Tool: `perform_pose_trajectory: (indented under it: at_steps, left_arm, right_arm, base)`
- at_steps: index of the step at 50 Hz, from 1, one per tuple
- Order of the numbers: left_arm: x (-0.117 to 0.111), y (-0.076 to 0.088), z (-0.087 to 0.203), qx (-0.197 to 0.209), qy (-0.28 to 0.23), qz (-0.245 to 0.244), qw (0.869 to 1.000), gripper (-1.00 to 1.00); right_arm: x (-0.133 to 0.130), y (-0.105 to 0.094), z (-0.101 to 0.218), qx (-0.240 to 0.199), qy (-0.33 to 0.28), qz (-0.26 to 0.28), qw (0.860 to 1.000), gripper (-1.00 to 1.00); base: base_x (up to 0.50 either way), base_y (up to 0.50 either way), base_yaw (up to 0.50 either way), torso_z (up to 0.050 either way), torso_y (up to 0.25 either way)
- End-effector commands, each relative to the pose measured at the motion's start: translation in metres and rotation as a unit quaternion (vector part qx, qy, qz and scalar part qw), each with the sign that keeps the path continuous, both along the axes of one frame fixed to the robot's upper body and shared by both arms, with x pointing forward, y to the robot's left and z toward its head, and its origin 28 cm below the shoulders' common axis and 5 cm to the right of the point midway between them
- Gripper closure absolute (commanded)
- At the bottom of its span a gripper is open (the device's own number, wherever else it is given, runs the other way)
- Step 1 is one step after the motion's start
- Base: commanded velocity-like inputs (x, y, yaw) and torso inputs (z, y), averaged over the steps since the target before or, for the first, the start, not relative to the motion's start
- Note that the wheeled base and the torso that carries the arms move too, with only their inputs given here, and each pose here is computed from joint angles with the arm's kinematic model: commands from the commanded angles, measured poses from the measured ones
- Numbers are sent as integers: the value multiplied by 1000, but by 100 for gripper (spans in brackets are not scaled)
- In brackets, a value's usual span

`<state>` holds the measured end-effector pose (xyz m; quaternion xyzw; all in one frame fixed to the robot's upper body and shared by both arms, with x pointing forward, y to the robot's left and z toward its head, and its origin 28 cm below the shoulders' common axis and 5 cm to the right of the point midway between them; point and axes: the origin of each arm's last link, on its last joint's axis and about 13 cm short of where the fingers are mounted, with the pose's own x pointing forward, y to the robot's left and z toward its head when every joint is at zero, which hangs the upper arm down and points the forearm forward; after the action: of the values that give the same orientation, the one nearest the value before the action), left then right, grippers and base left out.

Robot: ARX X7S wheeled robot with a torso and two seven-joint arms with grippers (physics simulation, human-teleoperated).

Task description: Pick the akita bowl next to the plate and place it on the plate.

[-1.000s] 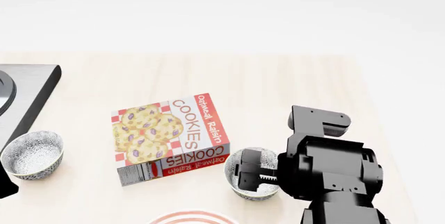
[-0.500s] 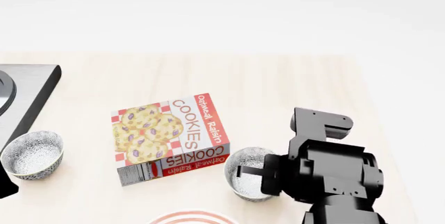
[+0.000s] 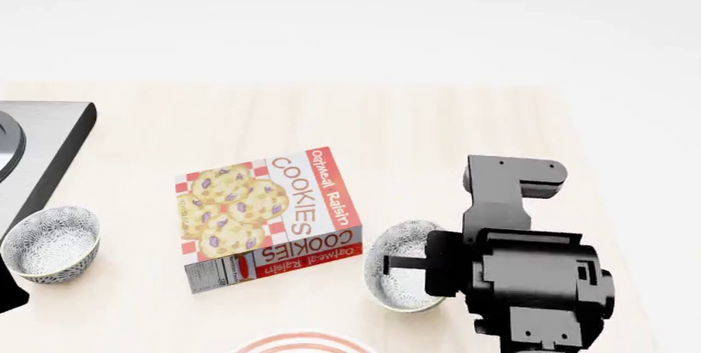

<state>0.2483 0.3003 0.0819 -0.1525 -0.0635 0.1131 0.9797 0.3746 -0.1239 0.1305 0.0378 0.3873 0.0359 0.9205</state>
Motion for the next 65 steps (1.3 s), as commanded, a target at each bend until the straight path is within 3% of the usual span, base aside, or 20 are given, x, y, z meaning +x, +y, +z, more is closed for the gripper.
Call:
perform_pose_trajectory:
  at_steps: [1,24,27,31,44,65]
  left_arm:
    - [-1,0,2,-1,0,0,1000,-100]
    - [0,0,1,0,0,0,1000,-100]
    - [0,0,1,0,0,0,1000,-100]
    - [0,0,2,0,0,0,1000,-100]
    - [-1,0,2,1,-1,0,1000,-100]
    - [1,0,-6,0,-1,0,1000,-100]
  right_arm:
    - [-17,1,26,-23,-41,15,999,100]
    - [-56,6,67,1,-59,72,996,100]
    - [-64,11,76,52,-68,104,991,100]
    - [-68,11,73,46,-53,110,991,100]
    - [-76,17,67,123,-16,152,981,100]
    - [-80,22,40,146,14,177,973,100]
  base:
    - [0,0,0,0,0]
    - [0,0,0,0,0]
    - [0,0,0,0,0]
    - [0,0,0,0,0]
    - [0,0,0,0,0]
    - [0,0,0,0,0]
